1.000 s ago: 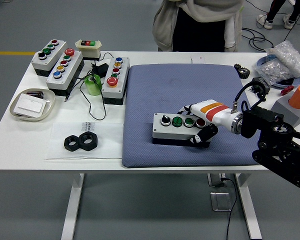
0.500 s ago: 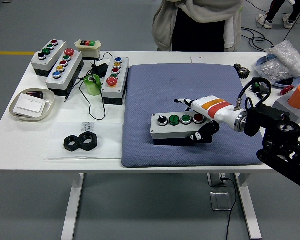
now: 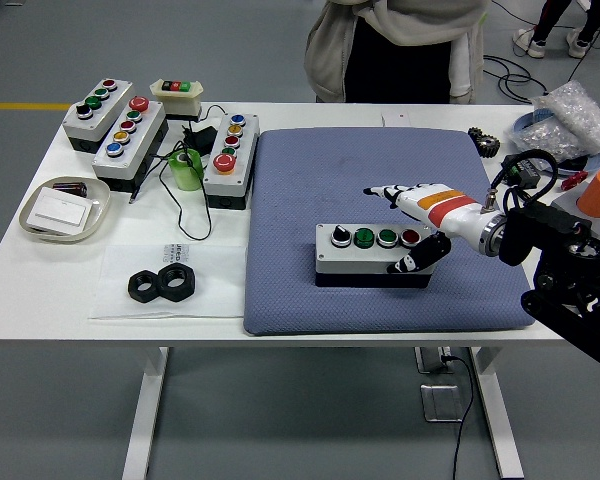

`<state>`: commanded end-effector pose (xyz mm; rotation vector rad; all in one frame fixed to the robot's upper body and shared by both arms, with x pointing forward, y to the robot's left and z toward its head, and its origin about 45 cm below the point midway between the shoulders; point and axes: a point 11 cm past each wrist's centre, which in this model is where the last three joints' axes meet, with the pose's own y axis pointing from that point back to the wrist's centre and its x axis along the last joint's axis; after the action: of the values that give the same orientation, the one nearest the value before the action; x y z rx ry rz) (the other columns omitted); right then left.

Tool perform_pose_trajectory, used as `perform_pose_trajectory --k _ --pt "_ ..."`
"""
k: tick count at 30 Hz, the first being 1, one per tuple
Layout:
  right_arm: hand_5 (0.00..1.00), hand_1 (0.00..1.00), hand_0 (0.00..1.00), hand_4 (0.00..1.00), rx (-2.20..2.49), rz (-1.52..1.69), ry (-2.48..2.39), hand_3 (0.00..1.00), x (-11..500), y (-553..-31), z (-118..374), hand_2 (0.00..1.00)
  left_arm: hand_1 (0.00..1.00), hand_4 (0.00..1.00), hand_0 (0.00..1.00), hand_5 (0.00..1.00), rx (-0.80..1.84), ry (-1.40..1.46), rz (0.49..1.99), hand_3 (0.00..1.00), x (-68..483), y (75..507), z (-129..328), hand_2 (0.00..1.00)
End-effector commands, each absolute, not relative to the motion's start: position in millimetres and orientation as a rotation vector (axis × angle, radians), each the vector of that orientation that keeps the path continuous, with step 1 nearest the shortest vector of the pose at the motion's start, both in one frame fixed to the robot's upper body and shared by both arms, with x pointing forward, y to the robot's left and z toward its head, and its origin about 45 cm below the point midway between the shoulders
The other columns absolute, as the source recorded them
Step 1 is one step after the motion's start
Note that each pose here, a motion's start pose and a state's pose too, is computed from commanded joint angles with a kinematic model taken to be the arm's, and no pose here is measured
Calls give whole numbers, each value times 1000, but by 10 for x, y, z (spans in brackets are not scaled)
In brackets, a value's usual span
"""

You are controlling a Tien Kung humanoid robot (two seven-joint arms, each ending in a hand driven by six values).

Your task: Pick up the button,place it on the desk,press the button,press the button

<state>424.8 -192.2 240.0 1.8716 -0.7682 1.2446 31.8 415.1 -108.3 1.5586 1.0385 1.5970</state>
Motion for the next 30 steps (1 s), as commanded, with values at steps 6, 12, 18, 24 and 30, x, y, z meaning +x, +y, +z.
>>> perform_pose_trajectory --k 6,12,18,24,30 --pt "165 914 998 989 1914 1262 -879 998 4186 -2012 2739 998 789 553 752 998 1553 1040 1601 781 324 4152 -1083 864" --pt "153 865 978 954 1888 1262 -1026 998 4104 -2148 2962 955 789 554 752 998 1552 1039 1602 781 329 4156 -1081 864" --pt "2 175 382 588 1877 1128 -1246 756 3998 -2405 2956 316 789 554 752 998 1549 1038 1604 781 333 4162 -1079 865" --pt "2 2 150 504 1855 1111 -1087 663 3906 -2368 2710 131 789 553 751 998 1548 1038 1604 781 335 4160 -1080 865" --pt "2 2 99 485 1850 1061 -979 682 3851 -2342 2538 88 789 554 751 998 1546 1037 1605 781 342 4160 -1080 865"
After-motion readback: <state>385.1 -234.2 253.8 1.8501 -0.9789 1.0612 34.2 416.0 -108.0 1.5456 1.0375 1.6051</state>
